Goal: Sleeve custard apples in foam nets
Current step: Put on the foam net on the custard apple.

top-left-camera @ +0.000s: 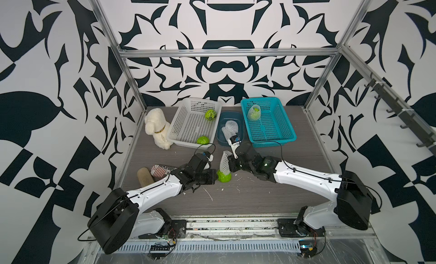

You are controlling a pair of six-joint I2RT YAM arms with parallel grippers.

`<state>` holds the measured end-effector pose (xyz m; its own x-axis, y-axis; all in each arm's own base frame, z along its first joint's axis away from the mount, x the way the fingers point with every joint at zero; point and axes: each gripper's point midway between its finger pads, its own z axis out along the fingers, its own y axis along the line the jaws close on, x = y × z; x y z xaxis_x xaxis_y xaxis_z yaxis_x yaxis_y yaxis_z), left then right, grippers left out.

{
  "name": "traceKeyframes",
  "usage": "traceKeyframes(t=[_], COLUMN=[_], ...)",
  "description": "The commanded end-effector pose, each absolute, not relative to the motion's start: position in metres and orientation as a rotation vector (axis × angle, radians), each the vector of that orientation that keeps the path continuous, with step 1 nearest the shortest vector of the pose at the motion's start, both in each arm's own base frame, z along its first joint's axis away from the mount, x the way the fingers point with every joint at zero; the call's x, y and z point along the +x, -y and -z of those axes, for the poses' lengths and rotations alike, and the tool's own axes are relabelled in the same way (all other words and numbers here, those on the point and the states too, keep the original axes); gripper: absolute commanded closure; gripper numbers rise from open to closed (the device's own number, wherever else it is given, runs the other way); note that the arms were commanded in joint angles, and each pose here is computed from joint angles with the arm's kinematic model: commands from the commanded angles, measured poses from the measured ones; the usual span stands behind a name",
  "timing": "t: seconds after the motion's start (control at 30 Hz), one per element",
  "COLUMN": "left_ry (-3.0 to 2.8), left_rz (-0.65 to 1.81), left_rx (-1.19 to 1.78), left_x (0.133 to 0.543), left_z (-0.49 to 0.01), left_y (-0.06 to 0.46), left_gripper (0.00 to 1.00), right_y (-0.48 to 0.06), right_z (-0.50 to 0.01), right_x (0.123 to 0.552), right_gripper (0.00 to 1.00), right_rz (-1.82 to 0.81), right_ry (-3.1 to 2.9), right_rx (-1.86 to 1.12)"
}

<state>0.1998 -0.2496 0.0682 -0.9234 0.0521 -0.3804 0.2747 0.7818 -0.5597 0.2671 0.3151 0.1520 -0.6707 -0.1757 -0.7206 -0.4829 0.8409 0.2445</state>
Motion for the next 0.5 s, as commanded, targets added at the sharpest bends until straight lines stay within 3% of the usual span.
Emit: traceKeyframes(t=[0.0, 0.47], left_ry=[-2.686, -2.693], left_rz=[0.884, 0.828], left_rx=[0.259, 0.205], left_x=[0.189, 0.186], left_z=[-0.055, -0.042], left_y=[0.247, 0.234], left_gripper=[1.0, 1.0], right_y=[-0.317, -0.293], right_z=[-0.158, -0.156], right_x=[0.263, 0.26], right_gripper=[1.0, 1.0], right_rz=[-0.572, -0.325], right_ry=[-2.272, -2.35], right_rx=[-0.454, -0.542])
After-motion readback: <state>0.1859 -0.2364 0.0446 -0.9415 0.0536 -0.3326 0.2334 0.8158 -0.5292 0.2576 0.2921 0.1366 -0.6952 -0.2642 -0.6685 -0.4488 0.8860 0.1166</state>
